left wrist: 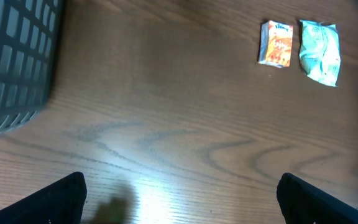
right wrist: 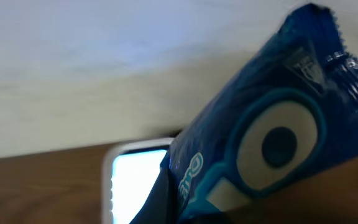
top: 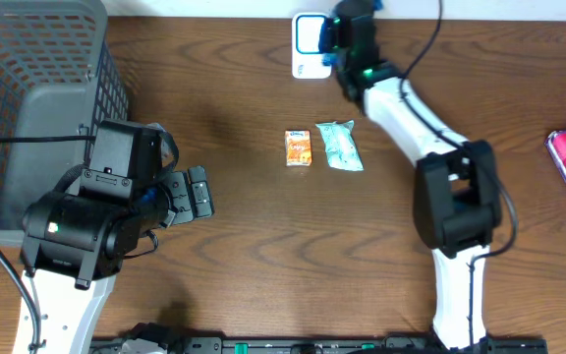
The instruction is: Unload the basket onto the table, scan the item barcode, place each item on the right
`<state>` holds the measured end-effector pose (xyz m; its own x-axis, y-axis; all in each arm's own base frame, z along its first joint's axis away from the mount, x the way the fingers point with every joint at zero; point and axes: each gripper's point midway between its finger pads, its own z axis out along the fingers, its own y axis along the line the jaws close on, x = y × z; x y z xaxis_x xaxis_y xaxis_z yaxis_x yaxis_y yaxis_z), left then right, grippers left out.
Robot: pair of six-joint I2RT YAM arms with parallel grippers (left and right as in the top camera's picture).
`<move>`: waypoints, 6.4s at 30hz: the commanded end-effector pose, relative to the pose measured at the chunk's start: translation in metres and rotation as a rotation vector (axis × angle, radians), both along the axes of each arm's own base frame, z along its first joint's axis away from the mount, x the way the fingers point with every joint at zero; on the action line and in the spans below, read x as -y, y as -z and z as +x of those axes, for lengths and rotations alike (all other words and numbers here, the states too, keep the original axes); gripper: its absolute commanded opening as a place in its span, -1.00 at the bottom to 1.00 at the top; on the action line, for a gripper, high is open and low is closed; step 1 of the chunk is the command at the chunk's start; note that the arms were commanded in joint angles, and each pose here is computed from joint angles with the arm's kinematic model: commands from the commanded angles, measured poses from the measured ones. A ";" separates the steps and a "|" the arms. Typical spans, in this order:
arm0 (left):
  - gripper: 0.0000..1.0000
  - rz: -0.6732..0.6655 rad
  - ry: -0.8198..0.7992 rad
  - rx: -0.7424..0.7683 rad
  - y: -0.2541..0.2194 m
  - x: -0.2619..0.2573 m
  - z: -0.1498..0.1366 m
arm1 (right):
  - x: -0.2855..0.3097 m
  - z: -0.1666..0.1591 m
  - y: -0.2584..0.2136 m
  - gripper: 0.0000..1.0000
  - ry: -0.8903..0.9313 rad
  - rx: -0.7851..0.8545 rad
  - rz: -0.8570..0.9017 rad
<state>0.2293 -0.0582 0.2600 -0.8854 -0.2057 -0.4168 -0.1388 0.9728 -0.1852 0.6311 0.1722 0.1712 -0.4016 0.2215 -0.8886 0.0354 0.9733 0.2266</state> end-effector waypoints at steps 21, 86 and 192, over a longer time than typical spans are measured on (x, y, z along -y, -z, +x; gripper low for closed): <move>0.96 0.009 -0.015 0.001 0.000 -0.003 0.001 | 0.453 -0.191 0.003 -0.98 0.864 -0.565 -0.008; 0.96 0.009 -0.015 0.001 0.000 -0.003 0.001 | 0.103 -0.174 0.066 0.48 -0.191 -0.761 0.112; 0.96 0.009 -0.015 0.001 0.000 -0.003 0.001 | 0.004 -0.237 0.119 -0.94 -0.204 -0.912 -0.176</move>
<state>0.2293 -0.0582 0.2600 -0.8854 -0.2057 -0.4168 -0.1388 0.9728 -0.1852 0.4065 0.1670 0.0797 -0.9586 -0.0322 -0.2829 -0.0524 0.9966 0.0638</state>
